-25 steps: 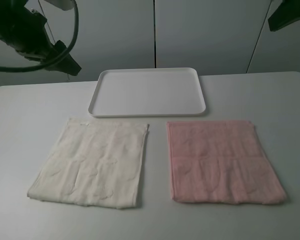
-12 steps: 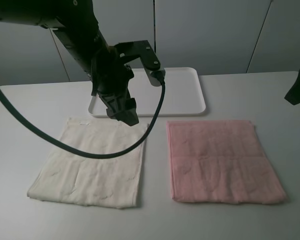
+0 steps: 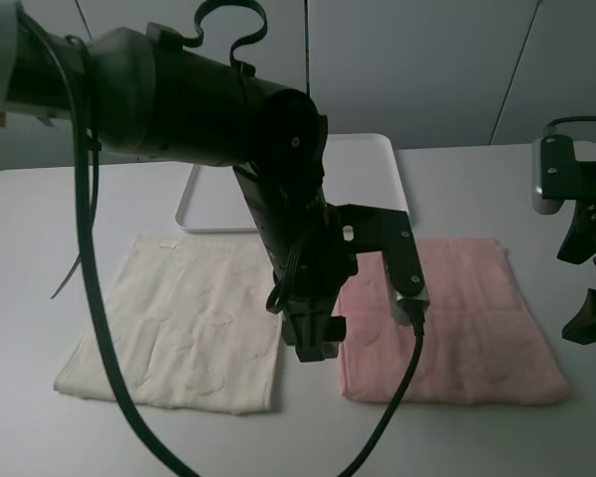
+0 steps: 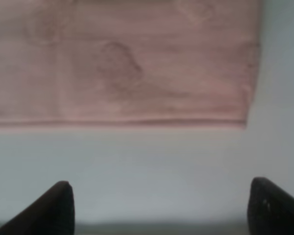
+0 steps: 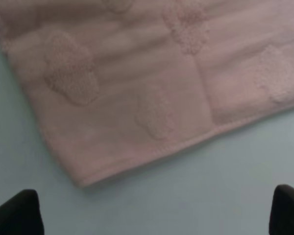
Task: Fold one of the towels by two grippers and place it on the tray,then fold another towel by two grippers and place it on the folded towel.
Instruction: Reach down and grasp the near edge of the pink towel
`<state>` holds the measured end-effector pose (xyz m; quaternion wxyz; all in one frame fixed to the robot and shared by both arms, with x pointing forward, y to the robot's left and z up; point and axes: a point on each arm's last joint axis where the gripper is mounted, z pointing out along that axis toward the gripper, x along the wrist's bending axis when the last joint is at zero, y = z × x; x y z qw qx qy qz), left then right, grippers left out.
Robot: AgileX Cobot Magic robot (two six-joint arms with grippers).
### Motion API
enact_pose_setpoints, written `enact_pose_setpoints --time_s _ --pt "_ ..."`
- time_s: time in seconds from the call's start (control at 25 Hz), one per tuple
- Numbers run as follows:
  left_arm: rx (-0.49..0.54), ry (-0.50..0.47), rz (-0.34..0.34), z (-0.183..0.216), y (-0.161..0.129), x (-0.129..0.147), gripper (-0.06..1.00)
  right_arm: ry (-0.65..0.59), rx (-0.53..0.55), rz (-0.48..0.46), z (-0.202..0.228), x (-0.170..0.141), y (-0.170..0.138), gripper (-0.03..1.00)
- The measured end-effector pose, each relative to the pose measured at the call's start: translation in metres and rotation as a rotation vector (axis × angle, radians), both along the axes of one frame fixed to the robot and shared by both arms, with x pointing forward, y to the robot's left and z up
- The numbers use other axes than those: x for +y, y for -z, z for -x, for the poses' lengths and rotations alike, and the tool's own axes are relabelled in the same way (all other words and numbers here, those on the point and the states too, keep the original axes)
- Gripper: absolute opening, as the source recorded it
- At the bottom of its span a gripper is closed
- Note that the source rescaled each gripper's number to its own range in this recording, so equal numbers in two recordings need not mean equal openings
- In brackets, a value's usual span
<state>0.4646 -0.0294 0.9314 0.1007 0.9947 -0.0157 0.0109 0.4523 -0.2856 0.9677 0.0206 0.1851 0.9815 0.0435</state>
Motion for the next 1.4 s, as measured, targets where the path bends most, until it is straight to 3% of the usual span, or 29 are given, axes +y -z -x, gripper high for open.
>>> enact_pose_setpoints --time_s 0.24,0.56,0.88,1.16,1.4 --pt "0.020 0.085 -0.042 0.026 0.021 -0.019 0.93 -0.057 0.017 0.004 0.006 0.000 0.007 1.00" --pt "0.021 0.106 -0.124 0.043 0.044 -0.029 0.93 -0.052 0.012 -0.013 0.006 0.001 0.007 1.00" --pt "0.016 0.108 -0.139 0.047 0.053 -0.035 0.93 -0.065 0.014 -0.033 0.006 0.003 0.007 1.00" --pt "0.023 0.084 -0.148 0.047 0.059 -0.035 0.93 -0.163 0.087 -0.022 0.030 0.002 0.031 1.00" --pt "0.024 0.080 -0.150 0.047 0.062 -0.036 0.93 -0.223 0.083 -0.004 0.040 0.000 0.043 1.00"
